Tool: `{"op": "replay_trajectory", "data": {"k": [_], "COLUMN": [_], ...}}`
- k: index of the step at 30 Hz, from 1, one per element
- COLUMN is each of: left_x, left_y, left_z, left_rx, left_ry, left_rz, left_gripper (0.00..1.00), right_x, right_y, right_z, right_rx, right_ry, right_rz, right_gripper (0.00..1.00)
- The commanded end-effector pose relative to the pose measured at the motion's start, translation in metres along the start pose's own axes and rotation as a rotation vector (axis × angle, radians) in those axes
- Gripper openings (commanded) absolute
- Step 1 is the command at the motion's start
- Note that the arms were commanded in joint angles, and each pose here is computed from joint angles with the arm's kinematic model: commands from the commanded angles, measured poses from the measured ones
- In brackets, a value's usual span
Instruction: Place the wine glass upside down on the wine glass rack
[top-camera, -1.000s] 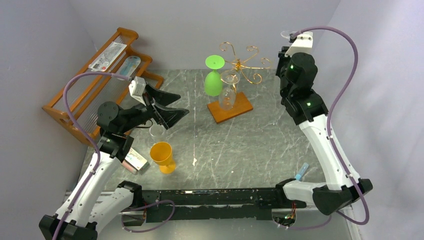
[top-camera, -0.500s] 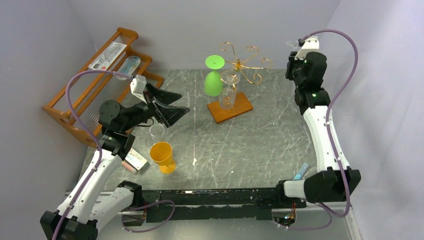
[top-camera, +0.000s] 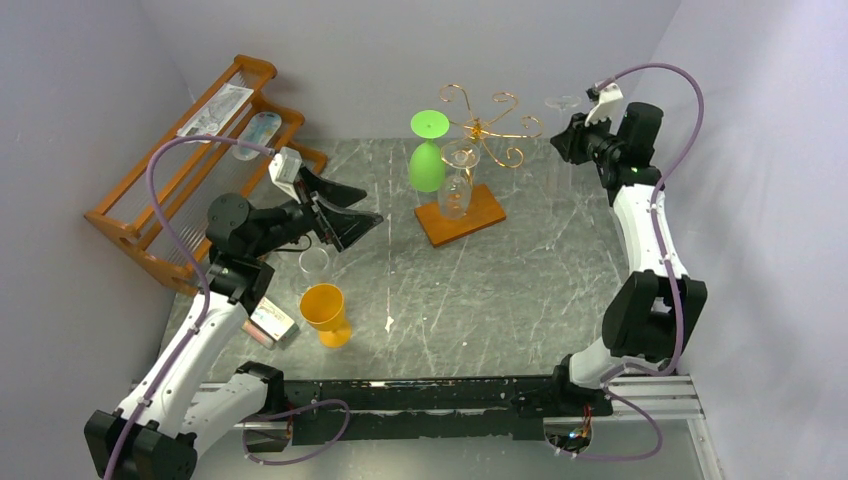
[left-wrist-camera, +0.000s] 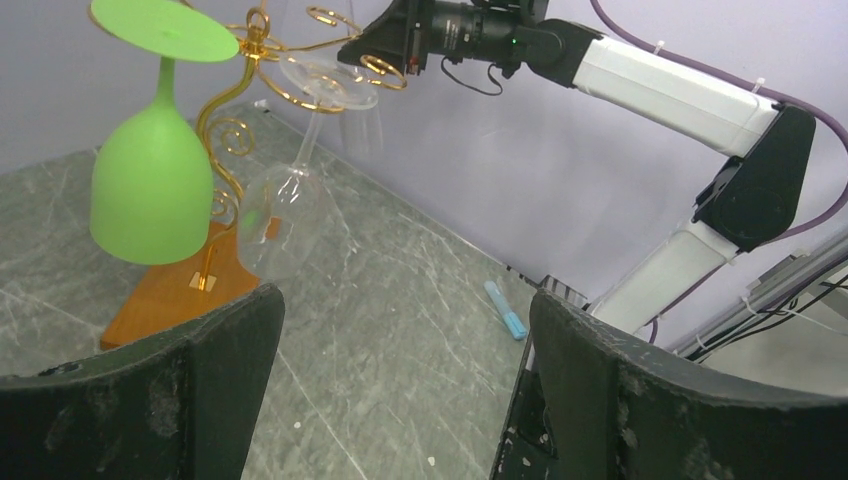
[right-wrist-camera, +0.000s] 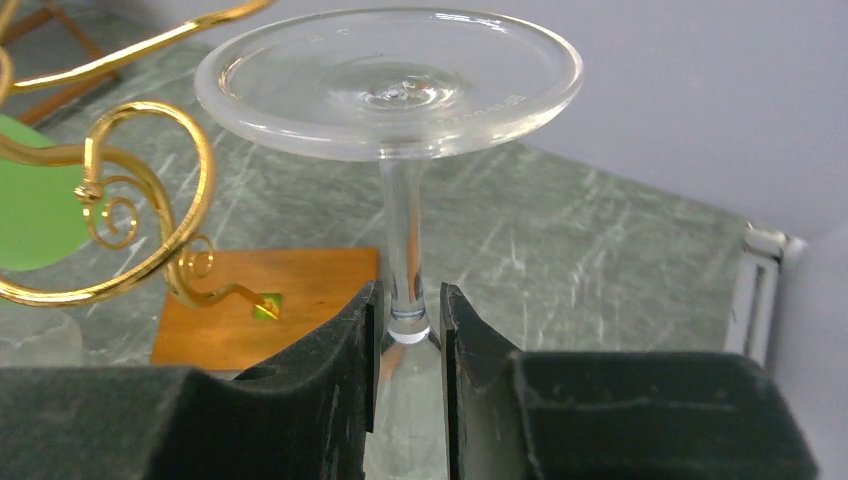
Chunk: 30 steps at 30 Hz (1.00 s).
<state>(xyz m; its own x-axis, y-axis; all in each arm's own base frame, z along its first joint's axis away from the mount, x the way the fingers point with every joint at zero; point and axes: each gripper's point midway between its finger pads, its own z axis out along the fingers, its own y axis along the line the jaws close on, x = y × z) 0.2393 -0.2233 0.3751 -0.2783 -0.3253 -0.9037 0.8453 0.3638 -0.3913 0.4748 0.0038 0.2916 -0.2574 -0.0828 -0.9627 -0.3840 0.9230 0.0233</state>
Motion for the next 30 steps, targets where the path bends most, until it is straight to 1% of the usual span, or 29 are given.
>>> {"op": "replay_trajectory", "data": {"k": [1, 8, 11, 22, 30], "left_x": [0.0, 0.003, 0.005, 0.01, 0.012], "left_y": [0.002, 0.005, 0.008, 0.016, 0.018], "left_z": [0.001, 0.002, 0.003, 0.007, 0.007], "left_rx": [-0.005, -0.01, -0.017, -0.02, -0.028], "left_ry": [0.015, 0.016, 0.022, 0.033, 0.037], "left_rz": [0.008, -0.01, -0.015, -0.031, -0.039], "left_gripper": [0.96, 0.96, 0.97, 0.96, 0.96], "right_x": [-0.033, -0.028, -0.022, -0.019, -0.008], "right_y": [0.018, 0.036, 0.041, 0.057, 0.065], "right_z": [0.009, 0.018, 0.021, 0.031, 0.046], "right_rx": [-0.161, -0.314, -0.366, -0.477, -0.521], "right_ry": [-0.115, -0.15, -0.144, -0.211, -0.19], "right_rz": [-0.082, -0.1, -0.087, -0.081, -0.047], "right_gripper": [0.0, 0.0, 0.0, 0.0, 0.0]}}
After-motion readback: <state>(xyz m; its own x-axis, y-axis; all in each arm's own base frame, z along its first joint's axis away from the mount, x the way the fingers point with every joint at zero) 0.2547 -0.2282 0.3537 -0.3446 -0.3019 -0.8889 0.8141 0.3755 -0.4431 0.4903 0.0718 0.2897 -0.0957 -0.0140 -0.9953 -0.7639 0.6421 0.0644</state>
